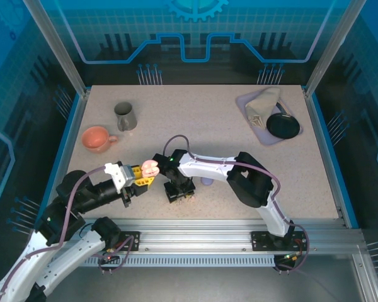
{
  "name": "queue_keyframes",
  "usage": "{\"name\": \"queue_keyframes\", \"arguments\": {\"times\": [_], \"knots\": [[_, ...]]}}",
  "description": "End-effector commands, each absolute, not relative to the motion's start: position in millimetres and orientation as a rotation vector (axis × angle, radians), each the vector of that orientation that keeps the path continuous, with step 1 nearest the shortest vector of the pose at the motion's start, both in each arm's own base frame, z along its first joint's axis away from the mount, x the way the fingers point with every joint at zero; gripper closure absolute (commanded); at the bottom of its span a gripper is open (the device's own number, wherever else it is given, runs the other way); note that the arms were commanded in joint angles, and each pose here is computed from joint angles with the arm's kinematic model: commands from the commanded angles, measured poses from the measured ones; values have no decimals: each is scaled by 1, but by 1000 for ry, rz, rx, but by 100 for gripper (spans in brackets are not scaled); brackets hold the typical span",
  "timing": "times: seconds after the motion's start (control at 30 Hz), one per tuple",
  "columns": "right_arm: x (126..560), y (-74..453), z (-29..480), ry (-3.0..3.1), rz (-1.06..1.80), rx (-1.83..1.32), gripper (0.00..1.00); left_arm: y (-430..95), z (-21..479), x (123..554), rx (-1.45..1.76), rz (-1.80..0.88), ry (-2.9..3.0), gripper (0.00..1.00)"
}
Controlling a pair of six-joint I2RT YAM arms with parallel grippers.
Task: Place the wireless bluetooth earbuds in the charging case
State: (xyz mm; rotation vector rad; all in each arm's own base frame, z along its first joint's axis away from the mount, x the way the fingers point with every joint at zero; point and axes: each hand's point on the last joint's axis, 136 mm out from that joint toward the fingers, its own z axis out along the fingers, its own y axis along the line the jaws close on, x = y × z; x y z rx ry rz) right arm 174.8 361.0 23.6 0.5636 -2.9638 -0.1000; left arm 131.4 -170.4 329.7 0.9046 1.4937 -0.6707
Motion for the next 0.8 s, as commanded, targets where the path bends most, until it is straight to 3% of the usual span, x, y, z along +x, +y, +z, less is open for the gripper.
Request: {"name": "queue_keyframes", "arguments": {"times": [0.0, 0.27, 0.77], "knots": [[168, 359, 20, -2933, -36, 595, 51, -169, 336, 128, 893, -681, 1473, 100], [171, 362, 14, -2924, 3, 613, 54, -169, 336, 128, 892, -683, 1473, 100], [163, 362, 12, -2885, 22, 634, 68, -169, 335, 129, 890, -682, 1477, 100]]}}
